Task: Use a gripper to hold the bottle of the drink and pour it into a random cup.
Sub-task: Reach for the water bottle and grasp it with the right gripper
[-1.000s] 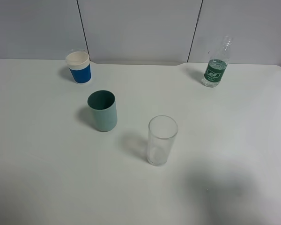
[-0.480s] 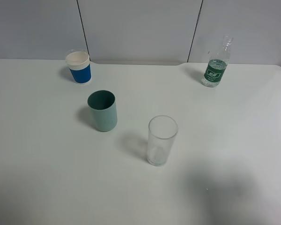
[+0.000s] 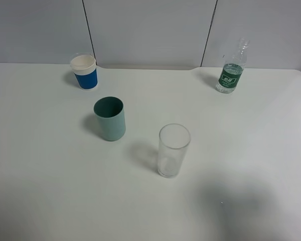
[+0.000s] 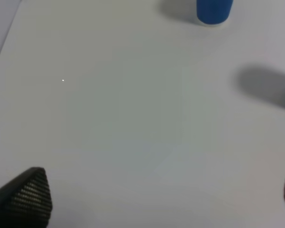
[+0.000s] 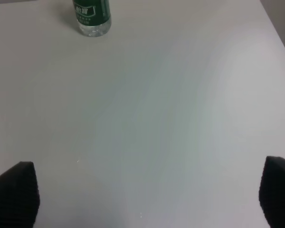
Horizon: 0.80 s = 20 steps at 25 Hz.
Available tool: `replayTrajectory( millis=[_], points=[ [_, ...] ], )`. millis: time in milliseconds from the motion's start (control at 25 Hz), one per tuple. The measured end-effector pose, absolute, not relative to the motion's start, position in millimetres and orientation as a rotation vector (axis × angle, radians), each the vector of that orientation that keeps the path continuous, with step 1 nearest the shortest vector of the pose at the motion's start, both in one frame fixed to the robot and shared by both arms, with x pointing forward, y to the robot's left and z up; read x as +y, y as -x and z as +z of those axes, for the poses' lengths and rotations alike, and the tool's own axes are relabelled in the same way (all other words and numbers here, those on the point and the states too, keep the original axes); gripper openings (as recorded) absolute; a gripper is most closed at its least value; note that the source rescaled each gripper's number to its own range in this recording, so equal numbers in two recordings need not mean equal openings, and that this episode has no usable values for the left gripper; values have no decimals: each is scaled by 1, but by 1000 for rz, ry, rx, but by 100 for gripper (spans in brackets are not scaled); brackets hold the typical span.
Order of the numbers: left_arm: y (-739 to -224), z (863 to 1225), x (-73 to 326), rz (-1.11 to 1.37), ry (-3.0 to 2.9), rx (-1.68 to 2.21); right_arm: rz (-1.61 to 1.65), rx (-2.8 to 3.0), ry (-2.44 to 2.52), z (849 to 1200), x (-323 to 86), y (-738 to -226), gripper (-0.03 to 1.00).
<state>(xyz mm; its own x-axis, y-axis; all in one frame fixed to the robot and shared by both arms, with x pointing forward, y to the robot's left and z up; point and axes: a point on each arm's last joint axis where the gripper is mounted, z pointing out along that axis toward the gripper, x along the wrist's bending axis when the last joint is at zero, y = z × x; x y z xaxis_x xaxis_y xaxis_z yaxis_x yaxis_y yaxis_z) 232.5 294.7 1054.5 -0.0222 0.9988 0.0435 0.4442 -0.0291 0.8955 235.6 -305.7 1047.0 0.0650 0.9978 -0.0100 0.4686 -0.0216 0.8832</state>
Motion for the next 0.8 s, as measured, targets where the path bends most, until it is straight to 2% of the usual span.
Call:
replayTrajectory(
  millis=[800],
  points=[
    [-232,1055,295,1007,-1555,1548,900,1561,-1579,1050,-305,-242,88]
  ],
)
